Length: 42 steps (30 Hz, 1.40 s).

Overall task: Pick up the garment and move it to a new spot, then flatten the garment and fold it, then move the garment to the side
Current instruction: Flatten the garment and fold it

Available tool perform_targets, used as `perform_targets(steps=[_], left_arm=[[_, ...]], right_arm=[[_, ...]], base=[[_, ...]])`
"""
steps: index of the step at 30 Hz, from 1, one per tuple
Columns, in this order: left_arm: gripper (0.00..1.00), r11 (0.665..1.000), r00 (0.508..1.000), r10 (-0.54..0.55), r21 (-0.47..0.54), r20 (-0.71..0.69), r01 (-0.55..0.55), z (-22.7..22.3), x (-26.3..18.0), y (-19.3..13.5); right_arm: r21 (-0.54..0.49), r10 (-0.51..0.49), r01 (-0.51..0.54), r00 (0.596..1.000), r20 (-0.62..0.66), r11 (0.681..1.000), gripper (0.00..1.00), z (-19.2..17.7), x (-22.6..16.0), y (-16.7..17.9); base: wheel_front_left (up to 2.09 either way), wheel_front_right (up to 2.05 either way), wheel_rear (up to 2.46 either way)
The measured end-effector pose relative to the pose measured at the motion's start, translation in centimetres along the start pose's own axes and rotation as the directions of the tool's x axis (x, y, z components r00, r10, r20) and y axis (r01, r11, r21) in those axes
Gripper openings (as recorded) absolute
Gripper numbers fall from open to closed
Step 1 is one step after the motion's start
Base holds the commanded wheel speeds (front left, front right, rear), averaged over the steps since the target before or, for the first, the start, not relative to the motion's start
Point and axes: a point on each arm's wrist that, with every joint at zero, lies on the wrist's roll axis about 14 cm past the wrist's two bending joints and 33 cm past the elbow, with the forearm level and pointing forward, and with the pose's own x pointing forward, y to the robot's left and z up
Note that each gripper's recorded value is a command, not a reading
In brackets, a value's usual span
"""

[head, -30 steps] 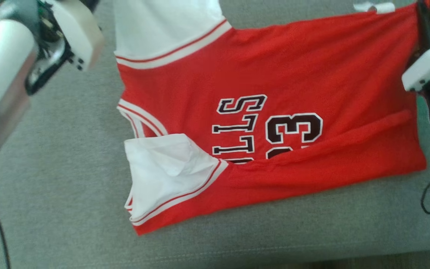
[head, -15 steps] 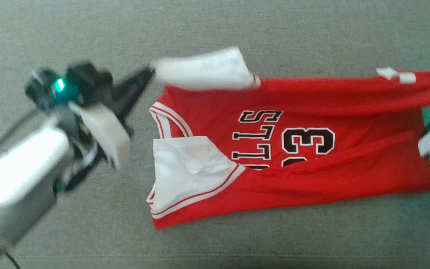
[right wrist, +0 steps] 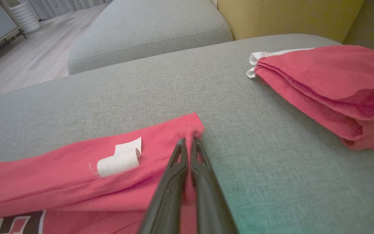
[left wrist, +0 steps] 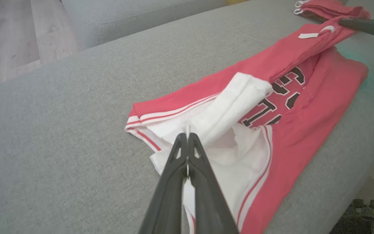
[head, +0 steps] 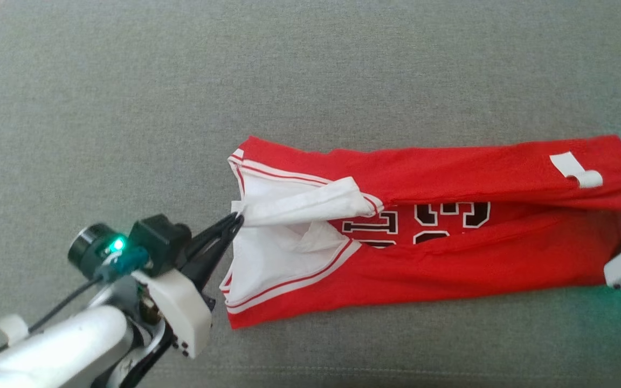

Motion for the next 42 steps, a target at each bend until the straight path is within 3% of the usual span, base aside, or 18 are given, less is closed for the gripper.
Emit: perform_targets(steps=[1,2,3,4,6,11,16,21,29,32,37,42], left_arm=[[0.0,1.0,1.0,0.004,-0.006,-0.001,-0.004,-0.2,-0.1,-0.1],[0.0,1.0,1.0,0.008,-0.012,-0.006,-0.008,-0.3,-0.2,-0.2],[0.0,1.0,1.0,0.006,-0.015,-0.011,-0.006,-0.5,-0.2,-0.3],[0.18,1.0,1.0,0.009,-0.015,-0.014,-0.009,-0.7,-0.2,-0.3],[1.0,1.0,1.0,0.017,-0.016,-0.014,-0.017,-0.7,-0.2,-0.3],[1.0,0.998,0.998,0.064,-0.032,0.021,-0.063,-0.3,-0.4,-0.3],[1.0,0.976,0.972,0.205,-0.096,0.113,-0.195,0.5,-1.0,0.3],[1.0,0.935,0.937,0.329,-0.177,0.12,-0.306,-0.3,-1.8,0.0],[1.0,0.857,0.834,0.506,-0.239,0.22,-0.457,0.8,-4.6,0.3],[1.0,0.83,0.799,0.553,-0.245,0.236,-0.502,0.4,-6.2,0.1],[1.0,0.823,0.784,0.566,-0.224,0.255,-0.521,-0.4,-7.7,-1.0],[1.0,0.825,0.774,0.558,-0.103,0.3,-0.555,-0.8,-8.7,-1.5]], right_arm=[[0.001,-0.004,0.004,1.0,-0.003,1.0,0.13,-0.2,-0.2,-0.2],[0.003,-0.009,0.009,1.0,-0.011,1.0,0.33,-0.4,-0.3,-0.3],[0.009,-0.014,0.014,1.0,-0.019,1.0,0.73,-0.6,-0.5,-0.4],[0.014,-0.019,0.02,0.999,-0.027,1.0,1.0,-0.8,-0.5,-0.5],[0.013,-0.032,0.033,0.999,-0.036,0.999,1.0,-1.2,-0.8,-0.8],[0.033,-0.051,0.051,0.999,0.006,0.998,1.0,-0.1,-1.5,-1.0],[0.057,-0.068,0.067,0.997,0.024,0.996,1.0,-0.9,-3.7,-1.0],[0.087,-0.067,0.063,0.997,0.049,0.994,1.0,-1.9,-5.7,-0.5],[0.122,0.002,-0.019,0.99,0.142,0.992,1.0,-1.6,-7.7,2.0],[0.115,0.01,-0.029,0.987,0.159,0.993,1.0,-2.0,-8.4,2.2],[0.111,0.028,-0.049,0.983,0.179,0.993,1.0,-2.3,-9.0,2.8],[0.091,0.044,-0.062,0.981,0.187,0.994,1.0,-2.4,-9.0,3.3]], base=[[0.0,0.0,0.0],[0.0,0.0,0.0],[0.0,0.0,0.0],[0.0,0.0,0.0],[0.0,0.0,0.0],[0.0,0.0,0.0],[0.0,0.0,0.0],[0.0,0.0,0.0],[0.0,0.0,0.0],[0.0,0.0,0.0],[0.0,0.0,0.0],[0.0,0.0,0.0]])
